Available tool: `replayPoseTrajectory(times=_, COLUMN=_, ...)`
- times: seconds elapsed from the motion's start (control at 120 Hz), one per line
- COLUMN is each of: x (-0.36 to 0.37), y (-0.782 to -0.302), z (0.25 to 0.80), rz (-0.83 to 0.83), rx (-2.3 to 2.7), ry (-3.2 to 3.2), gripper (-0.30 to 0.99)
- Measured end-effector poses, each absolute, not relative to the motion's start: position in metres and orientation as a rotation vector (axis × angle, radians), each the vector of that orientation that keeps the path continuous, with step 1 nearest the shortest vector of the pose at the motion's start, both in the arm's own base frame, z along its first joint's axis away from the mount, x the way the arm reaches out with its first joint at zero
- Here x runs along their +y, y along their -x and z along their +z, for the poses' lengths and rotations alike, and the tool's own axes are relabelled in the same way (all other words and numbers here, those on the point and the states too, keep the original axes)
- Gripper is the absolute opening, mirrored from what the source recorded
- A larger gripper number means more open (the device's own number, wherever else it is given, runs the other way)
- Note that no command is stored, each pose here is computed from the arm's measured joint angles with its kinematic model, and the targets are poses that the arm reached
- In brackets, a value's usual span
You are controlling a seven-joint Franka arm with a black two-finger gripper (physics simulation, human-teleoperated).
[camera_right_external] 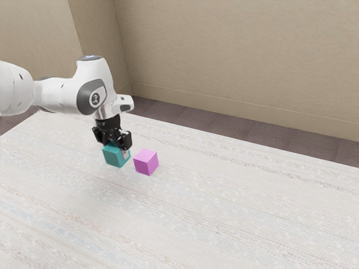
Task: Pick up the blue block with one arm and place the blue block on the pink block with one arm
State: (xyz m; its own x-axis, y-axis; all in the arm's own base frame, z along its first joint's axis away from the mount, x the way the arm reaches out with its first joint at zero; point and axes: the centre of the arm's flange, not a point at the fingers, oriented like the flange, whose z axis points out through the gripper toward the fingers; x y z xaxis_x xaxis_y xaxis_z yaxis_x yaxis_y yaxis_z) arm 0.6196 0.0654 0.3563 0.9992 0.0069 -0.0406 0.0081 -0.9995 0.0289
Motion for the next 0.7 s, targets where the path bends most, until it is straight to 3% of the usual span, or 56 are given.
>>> replayPoseTrajectory(times=0.317, x=0.056, y=-0.646, z=0.34, rz=-0.21, rx=0.008, ry=-3.086, gripper=0.37)
replayPoseTrajectory(times=0.7, x=0.047, y=-0.682, z=0.341, rz=-0.117, rx=-0.036, ry=-3.126, gripper=0.37)
